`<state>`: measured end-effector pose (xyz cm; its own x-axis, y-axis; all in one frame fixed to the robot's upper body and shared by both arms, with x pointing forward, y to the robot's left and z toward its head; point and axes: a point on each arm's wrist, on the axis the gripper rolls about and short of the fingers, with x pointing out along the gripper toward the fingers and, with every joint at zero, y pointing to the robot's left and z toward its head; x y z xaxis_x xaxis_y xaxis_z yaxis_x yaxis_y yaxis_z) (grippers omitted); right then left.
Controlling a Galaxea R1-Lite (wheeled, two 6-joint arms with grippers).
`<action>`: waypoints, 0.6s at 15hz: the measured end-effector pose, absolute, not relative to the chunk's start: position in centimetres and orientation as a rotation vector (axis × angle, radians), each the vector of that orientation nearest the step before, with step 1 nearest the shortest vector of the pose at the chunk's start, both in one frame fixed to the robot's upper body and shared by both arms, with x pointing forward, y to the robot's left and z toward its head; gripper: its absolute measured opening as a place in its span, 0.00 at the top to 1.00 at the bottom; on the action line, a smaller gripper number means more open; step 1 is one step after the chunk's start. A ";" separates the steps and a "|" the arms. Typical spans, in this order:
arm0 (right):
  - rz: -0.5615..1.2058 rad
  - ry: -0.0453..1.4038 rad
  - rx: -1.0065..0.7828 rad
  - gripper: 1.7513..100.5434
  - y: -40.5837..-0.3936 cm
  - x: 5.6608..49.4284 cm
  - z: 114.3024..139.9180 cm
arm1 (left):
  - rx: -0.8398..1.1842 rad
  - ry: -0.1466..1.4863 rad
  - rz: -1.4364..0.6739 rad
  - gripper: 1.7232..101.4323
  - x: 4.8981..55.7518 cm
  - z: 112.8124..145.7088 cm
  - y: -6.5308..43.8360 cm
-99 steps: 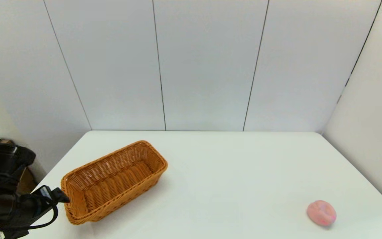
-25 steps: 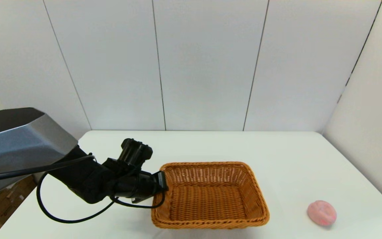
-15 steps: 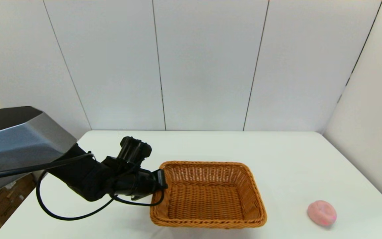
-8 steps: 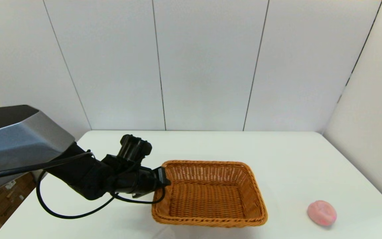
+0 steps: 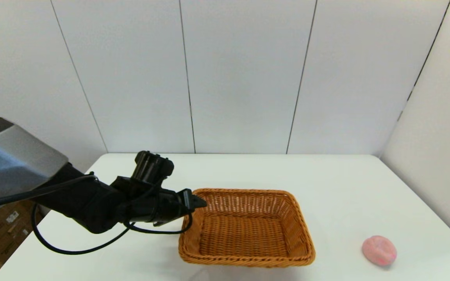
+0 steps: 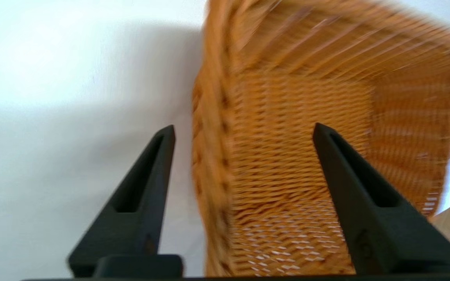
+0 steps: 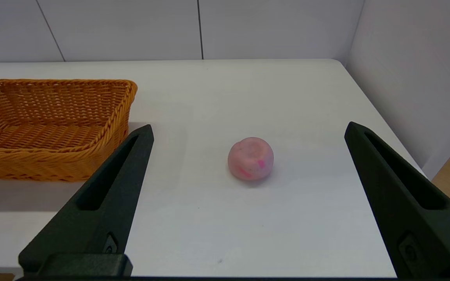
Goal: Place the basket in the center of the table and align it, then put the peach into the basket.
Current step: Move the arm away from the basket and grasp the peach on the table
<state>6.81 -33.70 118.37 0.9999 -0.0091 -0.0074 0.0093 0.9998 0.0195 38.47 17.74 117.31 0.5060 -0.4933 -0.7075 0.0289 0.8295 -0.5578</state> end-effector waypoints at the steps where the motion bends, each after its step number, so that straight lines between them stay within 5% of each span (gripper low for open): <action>1: -0.009 0.007 0.019 0.04 -33.7 6.8 118.4 | -0.523 0.961 -0.344 0.25 38.3 118.6 18.0; 9: -0.010 0.008 0.019 0.04 -33.7 6.8 118.4 | -0.406 0.471 -0.480 0.12 28.0 134.6 23.9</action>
